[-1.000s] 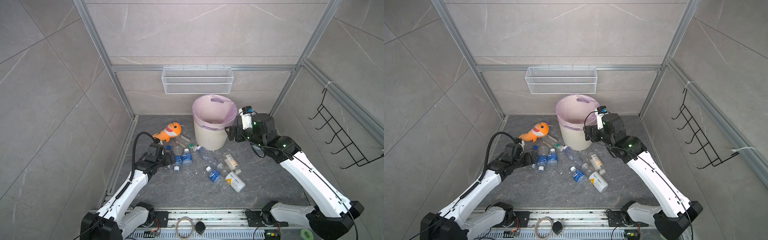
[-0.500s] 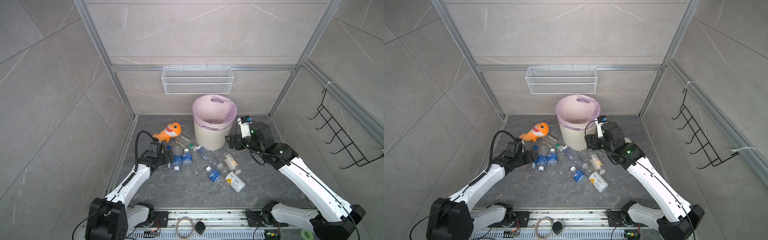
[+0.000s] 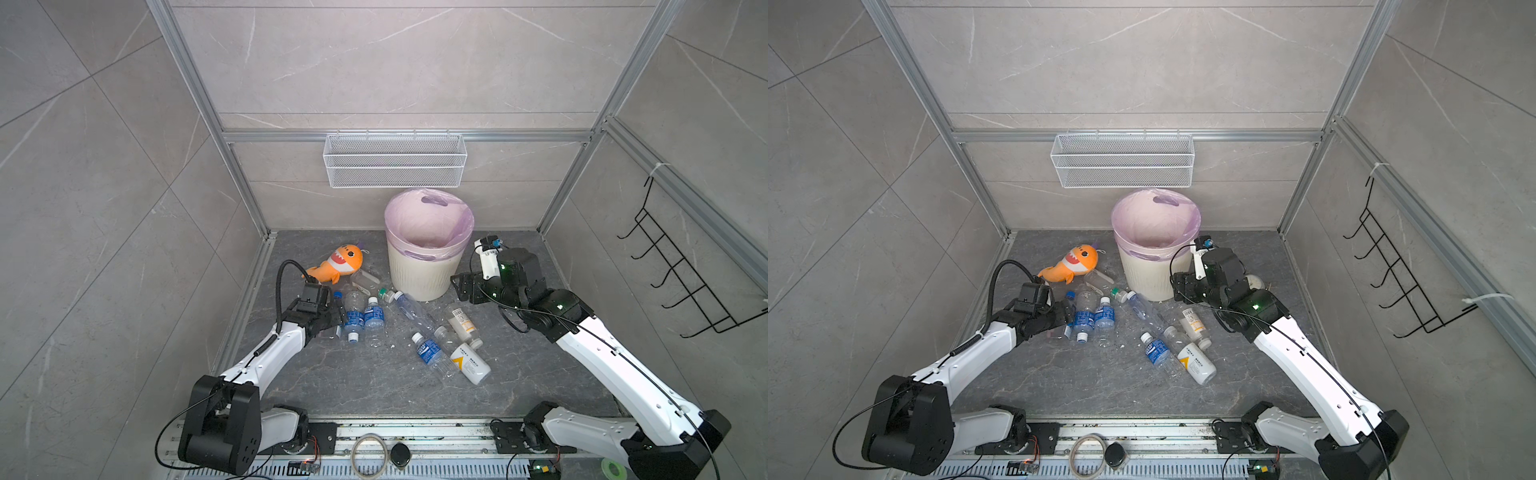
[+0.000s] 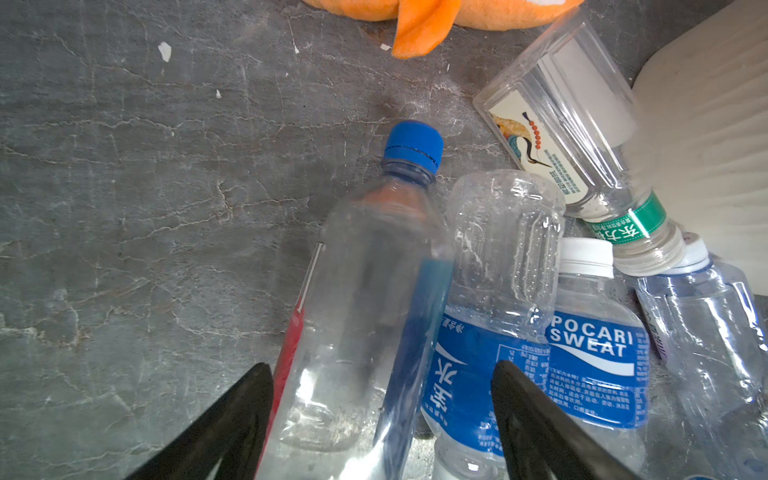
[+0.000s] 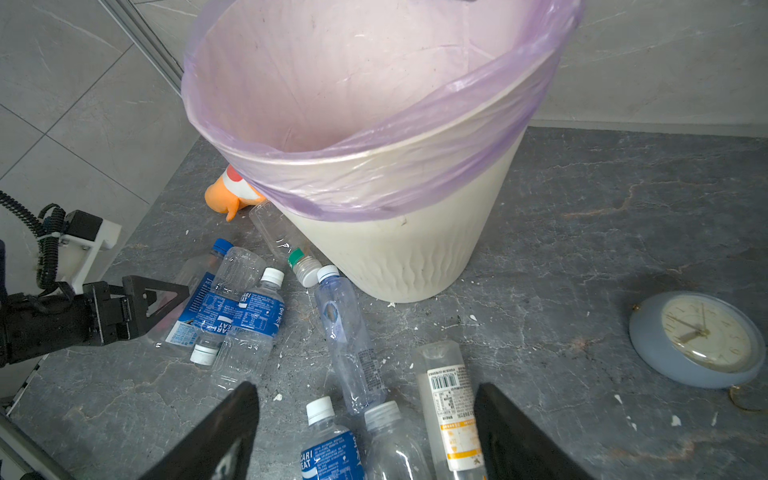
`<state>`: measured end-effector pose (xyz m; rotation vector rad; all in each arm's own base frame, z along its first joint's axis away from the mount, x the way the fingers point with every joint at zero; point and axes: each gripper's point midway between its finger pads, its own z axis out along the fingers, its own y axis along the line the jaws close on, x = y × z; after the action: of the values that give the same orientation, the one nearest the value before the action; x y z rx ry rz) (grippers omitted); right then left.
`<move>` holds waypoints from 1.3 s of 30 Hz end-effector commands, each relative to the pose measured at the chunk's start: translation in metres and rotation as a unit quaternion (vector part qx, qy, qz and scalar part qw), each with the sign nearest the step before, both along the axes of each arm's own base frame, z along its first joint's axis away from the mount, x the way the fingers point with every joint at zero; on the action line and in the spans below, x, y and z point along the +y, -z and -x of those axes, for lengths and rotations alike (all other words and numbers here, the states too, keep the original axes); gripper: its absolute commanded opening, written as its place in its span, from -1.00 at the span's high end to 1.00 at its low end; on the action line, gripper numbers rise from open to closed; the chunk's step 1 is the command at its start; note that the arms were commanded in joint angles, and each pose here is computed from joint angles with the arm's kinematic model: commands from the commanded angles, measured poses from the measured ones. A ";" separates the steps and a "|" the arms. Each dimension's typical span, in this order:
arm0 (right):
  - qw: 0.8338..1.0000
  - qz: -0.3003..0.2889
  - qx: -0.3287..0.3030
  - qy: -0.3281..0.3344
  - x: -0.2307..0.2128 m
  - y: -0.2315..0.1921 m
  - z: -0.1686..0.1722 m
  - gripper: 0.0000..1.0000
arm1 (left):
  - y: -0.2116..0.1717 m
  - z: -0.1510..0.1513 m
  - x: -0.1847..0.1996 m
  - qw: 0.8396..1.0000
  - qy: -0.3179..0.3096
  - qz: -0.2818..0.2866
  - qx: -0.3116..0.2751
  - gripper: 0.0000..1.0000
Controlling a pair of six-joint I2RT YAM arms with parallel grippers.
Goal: Throw the plastic bottles in the bin
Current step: 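Lower the left gripper onto the blue-cap clear bottle and close it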
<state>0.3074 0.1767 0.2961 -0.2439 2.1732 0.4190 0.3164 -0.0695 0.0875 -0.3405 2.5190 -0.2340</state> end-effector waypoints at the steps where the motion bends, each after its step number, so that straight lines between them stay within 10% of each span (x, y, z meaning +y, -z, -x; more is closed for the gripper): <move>1: 1.000 -0.009 -0.003 -0.002 0.001 -0.002 0.003 -0.66 | 0.007 -0.004 0.007 1.000 -0.014 -0.008 0.002 -0.67; 39: 1.000 -0.002 0.018 -0.008 0.006 0.012 0.002 -0.70 | 0.049 -0.008 0.009 0.999 -0.026 0.009 0.046 -0.55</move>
<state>0.3074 0.1784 0.2949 -0.2476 2.1752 0.4277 0.3242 -0.0594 0.0406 -0.4137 2.5993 -0.1985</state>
